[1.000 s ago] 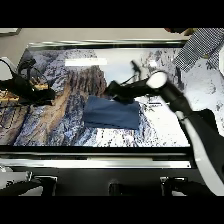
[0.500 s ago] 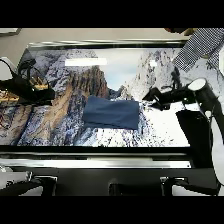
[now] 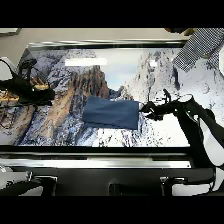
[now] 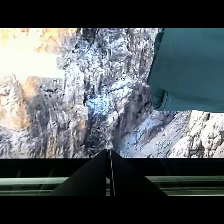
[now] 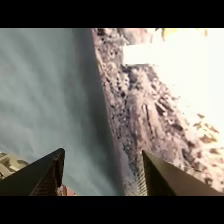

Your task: Fold the clothes and pants, and hang the long-sleeved shirts on hangers.

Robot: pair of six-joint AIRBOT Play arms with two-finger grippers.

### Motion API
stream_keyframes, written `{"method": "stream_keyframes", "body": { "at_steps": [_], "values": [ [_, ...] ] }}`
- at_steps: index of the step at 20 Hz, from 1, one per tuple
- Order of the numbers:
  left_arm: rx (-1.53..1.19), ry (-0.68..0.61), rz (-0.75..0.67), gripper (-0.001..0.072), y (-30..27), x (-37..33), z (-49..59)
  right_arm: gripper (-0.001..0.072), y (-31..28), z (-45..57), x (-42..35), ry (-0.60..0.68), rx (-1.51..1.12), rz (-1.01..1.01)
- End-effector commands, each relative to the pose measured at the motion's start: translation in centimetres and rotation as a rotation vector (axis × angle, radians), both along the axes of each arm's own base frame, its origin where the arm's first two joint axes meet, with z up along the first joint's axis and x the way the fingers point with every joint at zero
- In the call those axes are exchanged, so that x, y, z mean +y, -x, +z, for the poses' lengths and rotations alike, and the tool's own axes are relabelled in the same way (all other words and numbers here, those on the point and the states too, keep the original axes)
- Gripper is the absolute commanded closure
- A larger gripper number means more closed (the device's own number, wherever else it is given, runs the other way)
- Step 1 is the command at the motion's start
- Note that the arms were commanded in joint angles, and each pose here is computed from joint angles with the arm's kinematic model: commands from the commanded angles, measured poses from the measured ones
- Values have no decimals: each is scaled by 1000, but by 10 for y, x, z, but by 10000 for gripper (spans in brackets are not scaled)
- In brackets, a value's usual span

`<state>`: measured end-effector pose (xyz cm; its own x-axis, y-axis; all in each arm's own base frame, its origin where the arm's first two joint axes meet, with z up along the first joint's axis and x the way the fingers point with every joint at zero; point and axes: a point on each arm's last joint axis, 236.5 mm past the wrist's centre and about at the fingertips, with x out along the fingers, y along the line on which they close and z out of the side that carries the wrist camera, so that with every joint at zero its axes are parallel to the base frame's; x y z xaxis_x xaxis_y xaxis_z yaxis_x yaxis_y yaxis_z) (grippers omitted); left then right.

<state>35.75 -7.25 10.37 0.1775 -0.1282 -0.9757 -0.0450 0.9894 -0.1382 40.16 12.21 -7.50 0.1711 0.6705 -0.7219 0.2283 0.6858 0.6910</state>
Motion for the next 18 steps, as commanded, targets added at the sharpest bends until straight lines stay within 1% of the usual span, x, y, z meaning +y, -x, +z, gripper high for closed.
{"method": "stream_keyframes", "body": {
  "at_steps": [1, 3, 4, 6, 7, 8, 9, 13, 15, 18],
  "values": [
    [-1, -1, -3, 687, 0, 0, 0, 196, -1, -14, 16, -25, -11, 33],
    [-1, -2, -2, 688, 0, 1, 0, 197, -1, -20, 30, -19, -21, 53],
    [-1, -2, -2, 687, 0, 1, 0, 244, -1, -22, 37, -10, -29, 63],
    [-1, -1, -2, 687, 0, 0, 0, 367, -3, -23, 45, 4, -47, 70],
    [-1, -1, -2, 688, 0, 0, 0, 538, -4, -22, 46, -6, -47, 62],
    [-1, -1, -2, 687, 0, 0, 0, 656, -7, -19, 45, -10, -53, 53],
    [-1, -1, -2, 688, 0, 0, 0, 682, -9, -15, 45, -10, -65, 54],
    [-1, -1, -2, 687, -1, 0, -1, 683, -32, 36, 48, -48, -87, 26],
    [-2, -1, -2, 688, -1, 0, 0, 683, -56, 66, 33, -52, -89, -49],
    [-2, -2, -2, 688, -1, 0, 0, 683, -101, 117, -9, -62, -184, -184]
  ]
}}
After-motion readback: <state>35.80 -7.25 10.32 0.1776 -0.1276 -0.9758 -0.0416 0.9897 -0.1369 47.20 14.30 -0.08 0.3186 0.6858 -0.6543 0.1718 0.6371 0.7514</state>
